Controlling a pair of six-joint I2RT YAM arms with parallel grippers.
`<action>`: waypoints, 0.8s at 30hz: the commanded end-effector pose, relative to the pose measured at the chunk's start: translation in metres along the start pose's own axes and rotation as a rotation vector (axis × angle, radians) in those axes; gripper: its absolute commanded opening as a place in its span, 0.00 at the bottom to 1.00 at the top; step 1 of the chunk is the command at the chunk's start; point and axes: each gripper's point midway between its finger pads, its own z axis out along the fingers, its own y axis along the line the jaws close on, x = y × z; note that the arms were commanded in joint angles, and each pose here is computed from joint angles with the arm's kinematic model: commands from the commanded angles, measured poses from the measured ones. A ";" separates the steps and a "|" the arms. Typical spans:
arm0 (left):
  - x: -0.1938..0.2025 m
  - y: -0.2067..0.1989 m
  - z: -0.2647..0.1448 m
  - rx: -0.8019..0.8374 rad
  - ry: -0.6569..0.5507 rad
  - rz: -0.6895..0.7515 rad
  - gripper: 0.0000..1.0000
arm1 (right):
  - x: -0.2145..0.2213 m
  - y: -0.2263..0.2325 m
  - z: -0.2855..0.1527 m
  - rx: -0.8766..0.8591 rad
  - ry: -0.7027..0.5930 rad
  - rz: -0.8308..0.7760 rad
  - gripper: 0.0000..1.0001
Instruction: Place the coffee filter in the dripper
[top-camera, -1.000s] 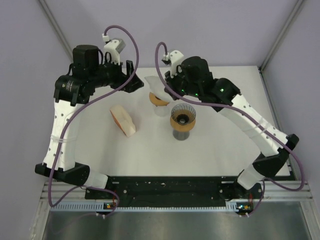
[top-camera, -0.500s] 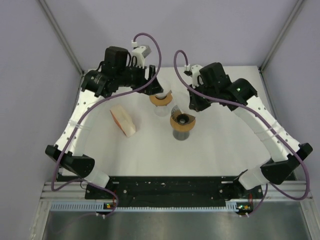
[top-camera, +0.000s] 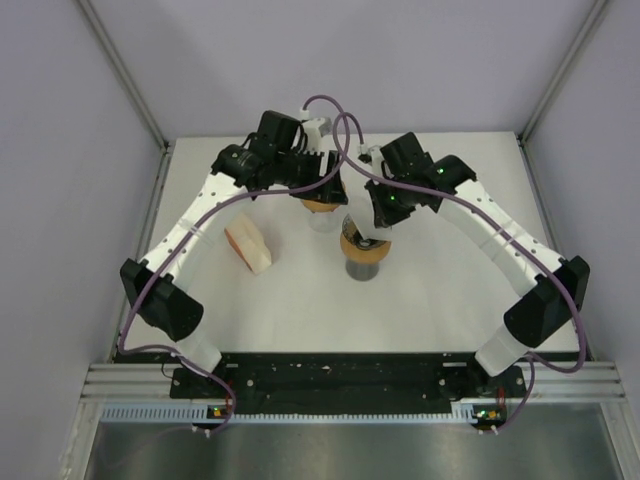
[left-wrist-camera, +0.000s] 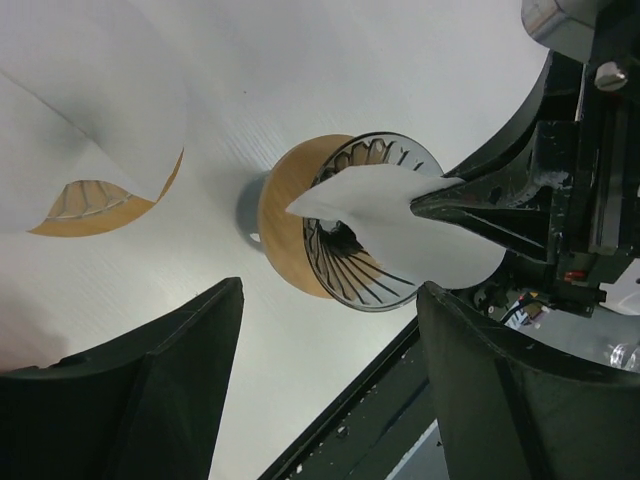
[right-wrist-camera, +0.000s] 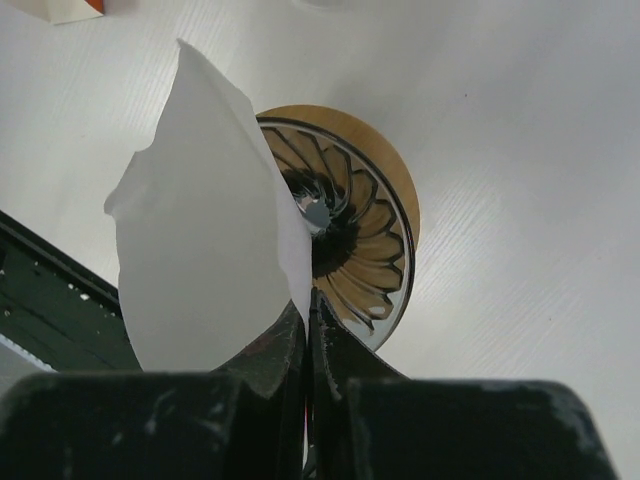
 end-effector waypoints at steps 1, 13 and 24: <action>-0.006 -0.004 0.018 0.024 -0.016 -0.003 0.76 | -0.017 -0.002 0.005 -0.005 -0.054 -0.025 0.00; 0.018 -0.005 0.050 0.032 0.084 -0.053 0.52 | -0.020 0.002 0.010 -0.037 -0.065 -0.005 0.00; 0.019 -0.006 0.044 0.021 0.087 -0.052 0.15 | -0.058 0.001 -0.051 -0.009 -0.244 -0.109 0.44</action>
